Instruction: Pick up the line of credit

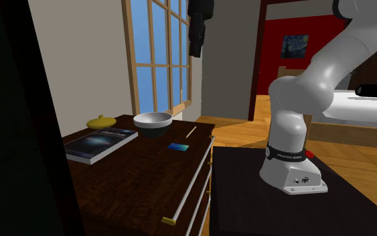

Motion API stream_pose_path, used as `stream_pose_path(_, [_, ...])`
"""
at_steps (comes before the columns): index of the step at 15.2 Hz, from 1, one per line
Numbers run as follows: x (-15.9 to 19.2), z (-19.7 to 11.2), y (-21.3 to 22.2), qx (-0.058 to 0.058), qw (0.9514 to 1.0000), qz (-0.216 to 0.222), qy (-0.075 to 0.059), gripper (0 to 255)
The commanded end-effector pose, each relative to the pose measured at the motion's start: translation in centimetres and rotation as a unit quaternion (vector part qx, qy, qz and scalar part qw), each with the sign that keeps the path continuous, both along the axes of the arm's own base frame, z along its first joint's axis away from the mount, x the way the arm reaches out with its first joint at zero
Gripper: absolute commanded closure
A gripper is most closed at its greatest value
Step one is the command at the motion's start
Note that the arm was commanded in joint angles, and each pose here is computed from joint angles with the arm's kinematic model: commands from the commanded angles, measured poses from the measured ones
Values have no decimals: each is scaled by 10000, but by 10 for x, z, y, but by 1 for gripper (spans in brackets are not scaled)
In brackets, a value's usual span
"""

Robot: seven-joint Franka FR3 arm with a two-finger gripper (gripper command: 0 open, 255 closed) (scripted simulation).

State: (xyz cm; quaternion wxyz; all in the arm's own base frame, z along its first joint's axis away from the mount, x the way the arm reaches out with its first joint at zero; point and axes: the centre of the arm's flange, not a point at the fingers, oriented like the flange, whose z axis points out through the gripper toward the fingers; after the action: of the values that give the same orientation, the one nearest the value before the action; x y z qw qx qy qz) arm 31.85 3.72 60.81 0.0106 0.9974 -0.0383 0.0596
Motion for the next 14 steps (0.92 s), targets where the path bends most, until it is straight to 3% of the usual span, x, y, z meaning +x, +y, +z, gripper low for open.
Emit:
stream_pose_path(1, [0, 0, 0, 0, 10000, 0, 0, 0])
stream_pose_path(14, [50, -162, -50, 224, 9967, -422, 664, 0])
